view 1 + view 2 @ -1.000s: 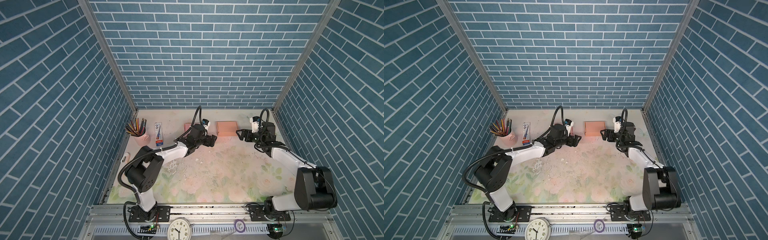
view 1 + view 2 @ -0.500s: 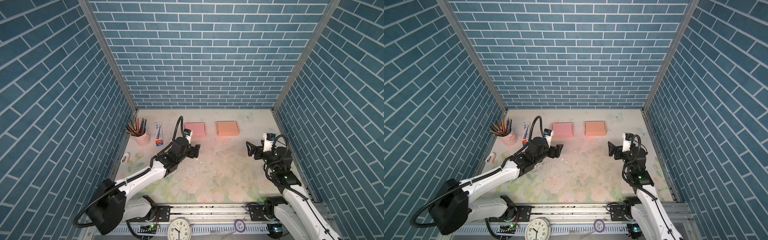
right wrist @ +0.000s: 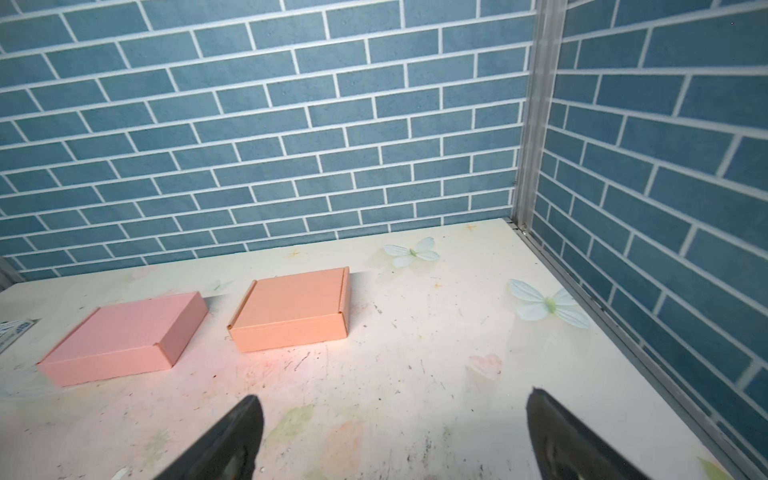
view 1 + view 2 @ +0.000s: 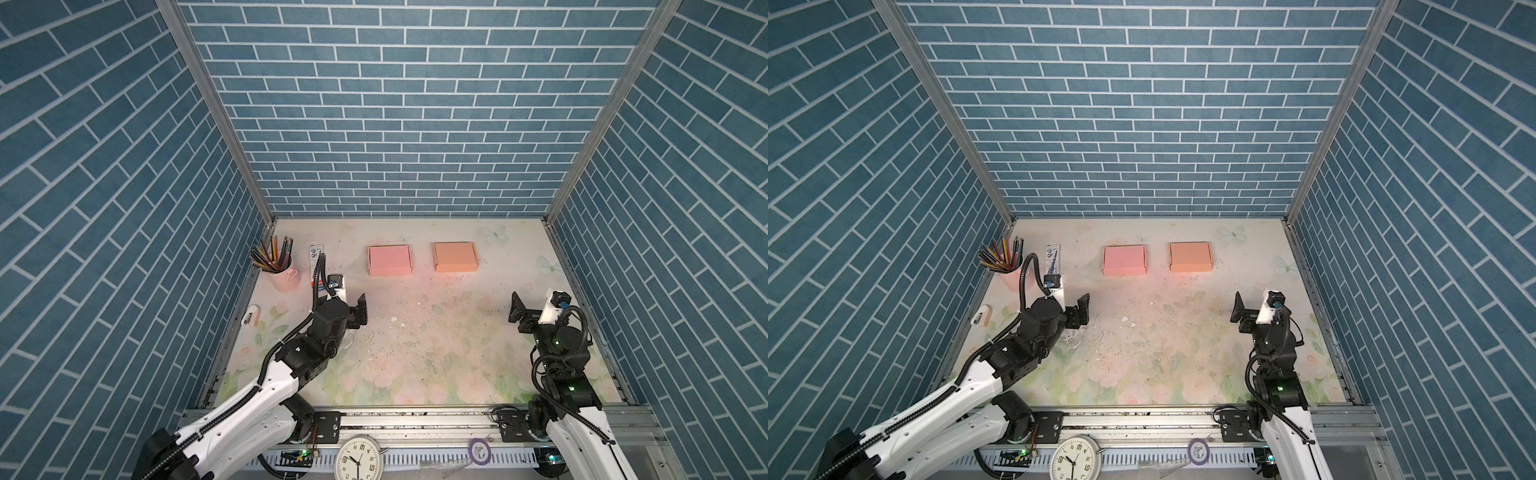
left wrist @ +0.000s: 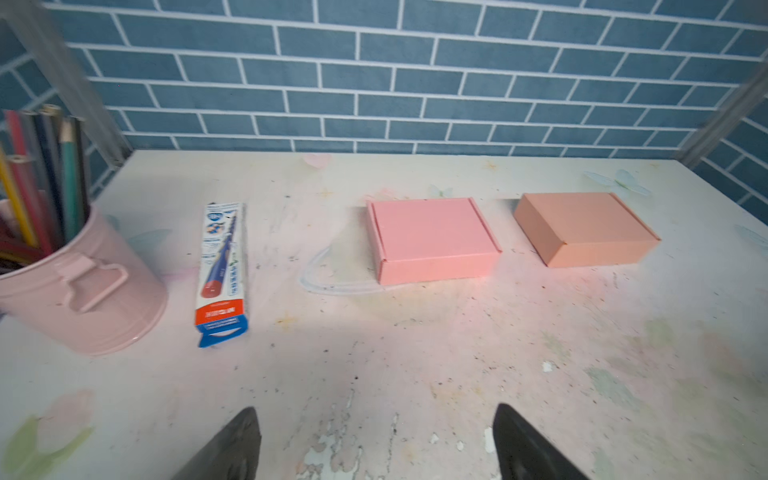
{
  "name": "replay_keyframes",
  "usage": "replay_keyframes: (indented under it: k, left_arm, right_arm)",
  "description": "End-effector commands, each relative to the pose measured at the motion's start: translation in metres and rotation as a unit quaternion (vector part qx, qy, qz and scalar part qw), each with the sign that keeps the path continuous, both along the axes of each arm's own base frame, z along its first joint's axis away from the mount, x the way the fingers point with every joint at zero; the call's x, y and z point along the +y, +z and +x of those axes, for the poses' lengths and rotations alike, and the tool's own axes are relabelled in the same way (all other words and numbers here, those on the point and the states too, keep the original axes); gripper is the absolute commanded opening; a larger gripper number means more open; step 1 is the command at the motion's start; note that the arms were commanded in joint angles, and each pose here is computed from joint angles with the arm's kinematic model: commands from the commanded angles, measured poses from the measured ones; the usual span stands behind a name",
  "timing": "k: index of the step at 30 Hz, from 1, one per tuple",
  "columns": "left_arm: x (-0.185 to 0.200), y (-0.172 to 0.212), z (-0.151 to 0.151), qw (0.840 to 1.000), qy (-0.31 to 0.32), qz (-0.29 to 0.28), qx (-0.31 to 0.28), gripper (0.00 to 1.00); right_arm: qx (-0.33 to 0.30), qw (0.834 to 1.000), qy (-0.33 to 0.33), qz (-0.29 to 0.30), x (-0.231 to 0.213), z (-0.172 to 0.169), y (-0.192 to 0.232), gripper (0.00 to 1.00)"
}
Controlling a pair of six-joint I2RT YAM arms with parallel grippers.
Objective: Fold the paper box
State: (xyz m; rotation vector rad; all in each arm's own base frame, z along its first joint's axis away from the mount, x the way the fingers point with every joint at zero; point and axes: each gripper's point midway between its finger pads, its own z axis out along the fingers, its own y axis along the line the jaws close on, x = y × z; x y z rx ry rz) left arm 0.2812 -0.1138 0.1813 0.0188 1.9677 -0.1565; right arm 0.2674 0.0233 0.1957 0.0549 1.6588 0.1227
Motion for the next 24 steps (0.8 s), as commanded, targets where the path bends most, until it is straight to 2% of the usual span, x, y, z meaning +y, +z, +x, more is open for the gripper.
replay_keyframes:
  k: [1,10,19,24]
  left_arm:
    - [0.032,-0.002,-0.004,0.997,0.06,0.047,-0.019,0.88]
    - [0.054,0.006,-0.016,0.991,0.085,0.066,-0.075,0.88]
    - [0.091,-0.008,-0.026,0.975,0.169,0.114,-0.09,0.88]
    - [0.104,-0.022,-0.033,0.968,0.198,0.119,-0.095,0.88]
  right_arm:
    - [-0.002,0.999,-0.036,-0.031,-0.013,-0.001,-0.005,0.98]
    - [0.025,0.998,-0.014,-0.047,-0.007,-0.003,-0.025,0.98]
    - [0.047,0.997,0.002,-0.053,-0.003,-0.006,-0.054,0.98]
    - [0.041,0.997,-0.003,-0.06,-0.005,-0.007,-0.053,0.98]
